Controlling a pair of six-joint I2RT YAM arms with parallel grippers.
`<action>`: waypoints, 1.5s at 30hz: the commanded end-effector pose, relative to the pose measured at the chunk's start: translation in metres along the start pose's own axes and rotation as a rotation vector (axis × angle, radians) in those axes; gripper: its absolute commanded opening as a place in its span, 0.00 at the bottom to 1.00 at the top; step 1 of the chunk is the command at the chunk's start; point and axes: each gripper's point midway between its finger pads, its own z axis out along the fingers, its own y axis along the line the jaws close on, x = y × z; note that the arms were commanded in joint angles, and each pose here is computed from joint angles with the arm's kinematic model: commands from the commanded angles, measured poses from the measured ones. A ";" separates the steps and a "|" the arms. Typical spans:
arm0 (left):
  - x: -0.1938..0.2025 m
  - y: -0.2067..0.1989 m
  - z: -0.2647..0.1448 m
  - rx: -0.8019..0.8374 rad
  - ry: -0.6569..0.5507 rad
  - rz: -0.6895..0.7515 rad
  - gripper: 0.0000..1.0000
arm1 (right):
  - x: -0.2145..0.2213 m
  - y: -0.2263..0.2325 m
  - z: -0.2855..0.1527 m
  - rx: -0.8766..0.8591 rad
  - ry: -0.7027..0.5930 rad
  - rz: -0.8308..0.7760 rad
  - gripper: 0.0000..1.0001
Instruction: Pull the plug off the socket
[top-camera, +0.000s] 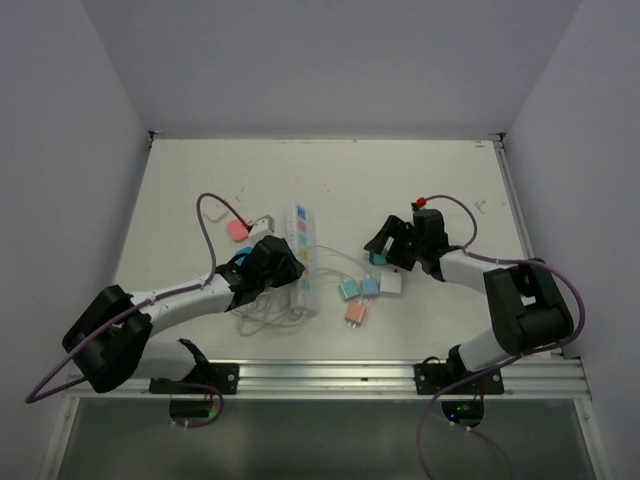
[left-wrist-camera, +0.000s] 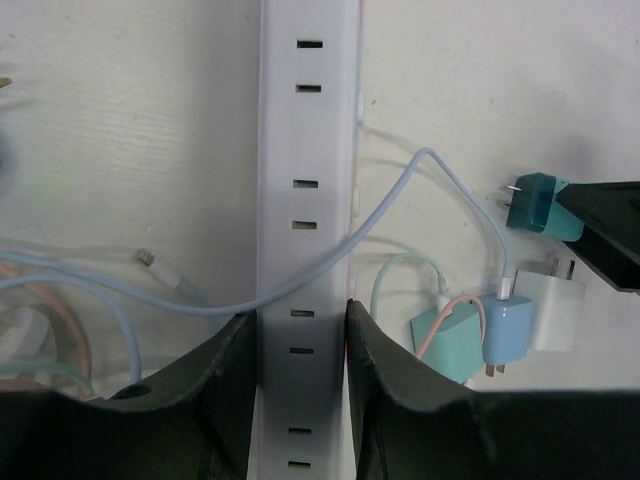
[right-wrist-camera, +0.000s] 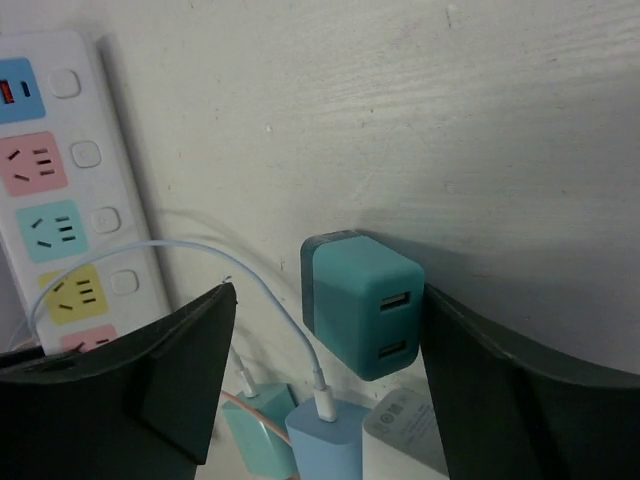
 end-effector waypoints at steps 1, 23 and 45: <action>0.005 -0.007 0.011 0.011 0.045 0.088 0.00 | -0.001 -0.001 -0.012 -0.020 0.001 -0.002 0.82; 0.015 -0.134 0.085 0.333 0.218 0.158 0.19 | -0.069 0.039 -0.155 0.069 -0.332 -0.261 0.99; -0.096 -0.090 -0.033 0.073 -0.102 0.295 1.00 | -0.094 0.048 -0.242 0.183 -0.489 -0.346 0.99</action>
